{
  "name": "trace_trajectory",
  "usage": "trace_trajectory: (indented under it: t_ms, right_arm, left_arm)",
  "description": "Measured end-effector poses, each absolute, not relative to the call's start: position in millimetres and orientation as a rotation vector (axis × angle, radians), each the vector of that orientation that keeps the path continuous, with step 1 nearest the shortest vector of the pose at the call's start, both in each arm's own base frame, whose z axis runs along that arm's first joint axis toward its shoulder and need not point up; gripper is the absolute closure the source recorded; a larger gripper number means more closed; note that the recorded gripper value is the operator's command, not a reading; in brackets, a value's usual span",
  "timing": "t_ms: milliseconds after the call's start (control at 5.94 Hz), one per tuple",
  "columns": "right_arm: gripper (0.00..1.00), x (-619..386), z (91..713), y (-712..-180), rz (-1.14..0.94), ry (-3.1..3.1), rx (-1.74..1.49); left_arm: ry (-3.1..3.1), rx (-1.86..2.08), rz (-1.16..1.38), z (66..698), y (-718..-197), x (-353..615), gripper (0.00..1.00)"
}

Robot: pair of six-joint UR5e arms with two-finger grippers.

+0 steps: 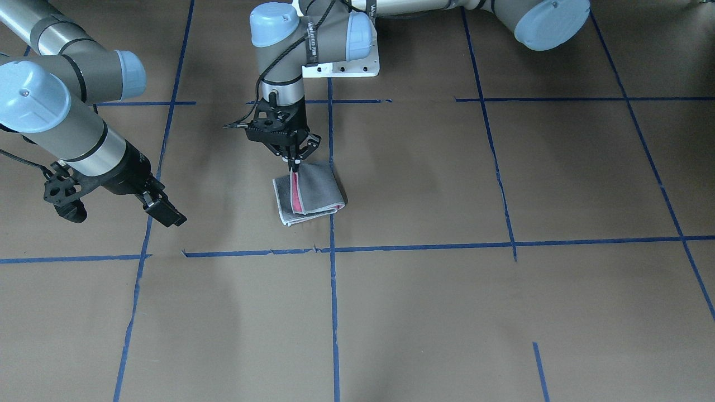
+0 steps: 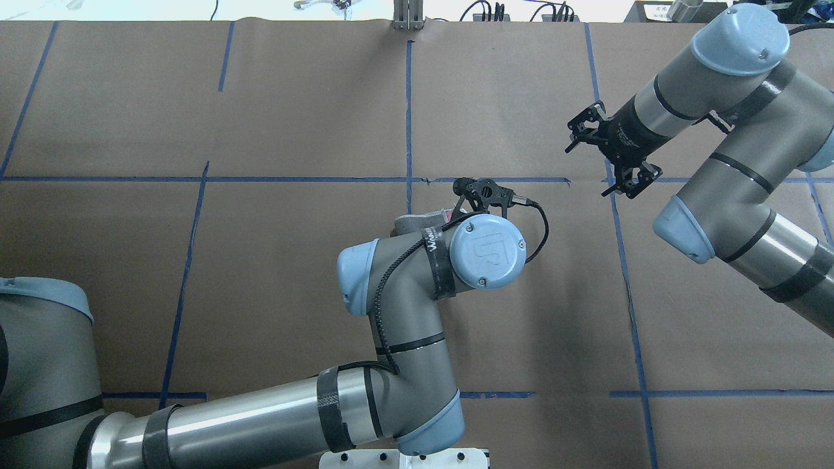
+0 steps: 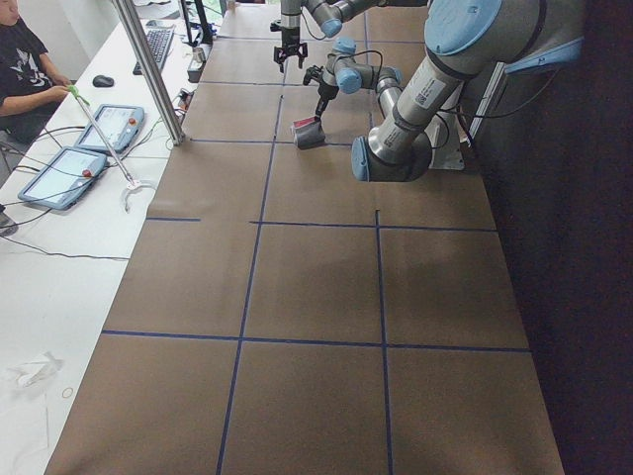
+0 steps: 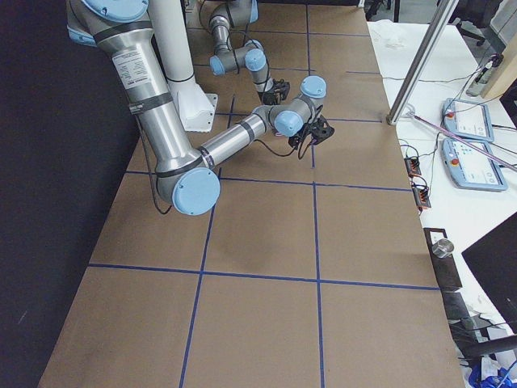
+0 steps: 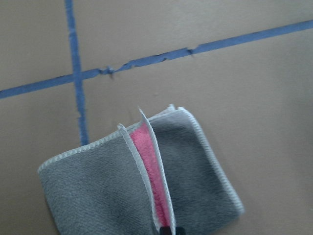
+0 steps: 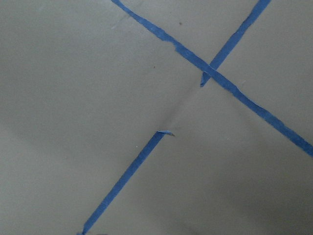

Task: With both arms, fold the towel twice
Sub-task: 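Lower the folded end onto the towel and release with the left gripper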

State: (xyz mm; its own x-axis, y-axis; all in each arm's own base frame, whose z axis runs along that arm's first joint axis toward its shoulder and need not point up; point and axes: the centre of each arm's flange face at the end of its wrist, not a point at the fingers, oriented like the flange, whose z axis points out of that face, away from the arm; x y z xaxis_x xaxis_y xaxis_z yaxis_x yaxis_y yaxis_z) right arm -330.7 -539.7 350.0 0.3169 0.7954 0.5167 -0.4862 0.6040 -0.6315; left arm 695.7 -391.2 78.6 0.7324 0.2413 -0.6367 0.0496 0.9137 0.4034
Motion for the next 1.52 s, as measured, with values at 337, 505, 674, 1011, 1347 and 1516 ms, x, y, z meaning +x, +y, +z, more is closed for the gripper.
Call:
trace_trajectory:
  t_ms: [337,505,674,1011,1347,1516]
  right_arm:
    - [0.0,-326.4,348.9,-534.2,0.869,-0.913,-0.393]
    - [0.0,-326.1,348.8,-533.8,0.869,-0.913,-0.393]
    - [0.0,-325.6,348.5,-533.9,0.869,-0.914,-0.393]
    - [0.0,-319.4,346.4,-537.7,0.877,-0.921,-0.386]
    - [0.0,-307.8,344.1,-545.4,0.895,-0.93,-0.376]
    - [0.0,-302.2,340.9,-548.4,0.895,-0.938,-0.367]
  left_arm:
    - [0.733,0.42,0.114,66.4,-394.8,709.6,0.89]
    - [0.726,0.427,0.11,68.0,-396.9,713.3,0.01]
    - [0.733,0.439,0.104,67.5,-398.5,714.6,0.0]
    - [0.771,0.461,0.095,56.9,-400.4,708.9,0.0]
    - [0.837,0.484,0.089,41.2,-404.8,672.5,0.0]
    - [0.88,0.469,0.088,59.1,-411.7,623.7,0.0]
